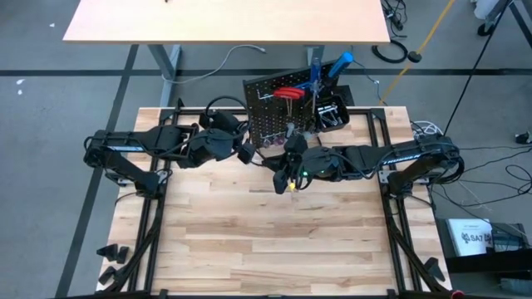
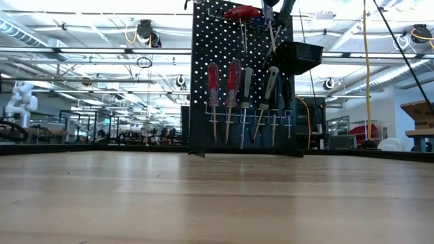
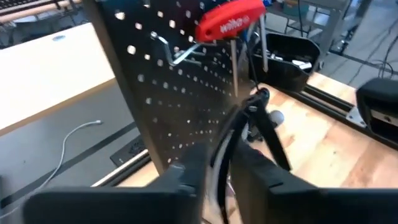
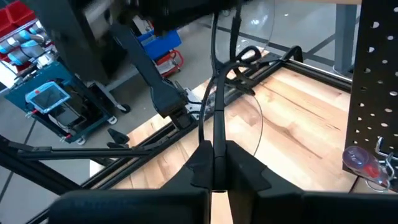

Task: Hang tools onto peg board
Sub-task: Hang the black safety goggles on the pegboard

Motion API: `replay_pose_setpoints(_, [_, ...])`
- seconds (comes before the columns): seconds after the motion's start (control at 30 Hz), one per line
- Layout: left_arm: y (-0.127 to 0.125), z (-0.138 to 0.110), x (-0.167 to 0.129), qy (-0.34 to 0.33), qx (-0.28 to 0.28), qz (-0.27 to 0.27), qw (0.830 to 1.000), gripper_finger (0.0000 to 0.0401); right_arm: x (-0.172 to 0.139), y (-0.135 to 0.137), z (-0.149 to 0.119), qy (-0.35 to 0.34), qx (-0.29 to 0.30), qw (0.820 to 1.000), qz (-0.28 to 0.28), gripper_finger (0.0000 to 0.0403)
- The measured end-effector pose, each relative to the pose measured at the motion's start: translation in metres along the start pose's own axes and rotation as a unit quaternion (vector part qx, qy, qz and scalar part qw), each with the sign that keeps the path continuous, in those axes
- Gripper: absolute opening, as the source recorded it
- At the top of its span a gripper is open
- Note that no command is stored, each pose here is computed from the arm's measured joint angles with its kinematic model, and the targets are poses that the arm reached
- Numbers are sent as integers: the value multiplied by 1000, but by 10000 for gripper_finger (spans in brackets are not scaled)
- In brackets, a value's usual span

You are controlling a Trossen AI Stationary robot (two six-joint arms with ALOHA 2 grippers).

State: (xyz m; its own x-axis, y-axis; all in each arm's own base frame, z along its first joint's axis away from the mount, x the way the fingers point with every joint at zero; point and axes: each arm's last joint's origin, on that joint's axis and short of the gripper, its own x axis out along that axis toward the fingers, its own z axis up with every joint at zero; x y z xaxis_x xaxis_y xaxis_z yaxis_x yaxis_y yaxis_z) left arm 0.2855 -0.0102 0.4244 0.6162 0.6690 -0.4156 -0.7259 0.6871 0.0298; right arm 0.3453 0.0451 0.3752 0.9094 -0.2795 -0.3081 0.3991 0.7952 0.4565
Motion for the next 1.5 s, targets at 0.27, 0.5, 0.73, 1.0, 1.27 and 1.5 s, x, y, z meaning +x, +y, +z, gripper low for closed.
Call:
replay_pose_setpoints(0.27, [-3, -3, 2, 15, 20, -17, 1000, 204, 1, -1, 1, -3, 11, 1000, -3, 11])
replay_pose_setpoints(0.5, [9, -7, -10, 40, 51, -10, 998, 269, -1, -16, 5, 19, 0, 999, -42, 11])
replay_pose_setpoints(0.73, [25, 0, -33, 7, 26, -11, 1000, 283, -1, -33, 14, 35, -31, 997, -69, 11])
replay_pose_setpoints(1.0, [53, 6, -82, -33, -18, -63, 997, 283, -11, -39, 30, 18, -80, 996, -20, 11])
replay_pose_setpoints(1.27, [66, -10, -108, -107, -95, -219, 965, 283, -37, -63, 33, -116, -60, 976, 172, 11])
replay_pose_setpoints(1.5, [27, -33, -86, -261, -150, -406, 863, 283, -27, -89, 0, -193, -22, 913, 359, 11])
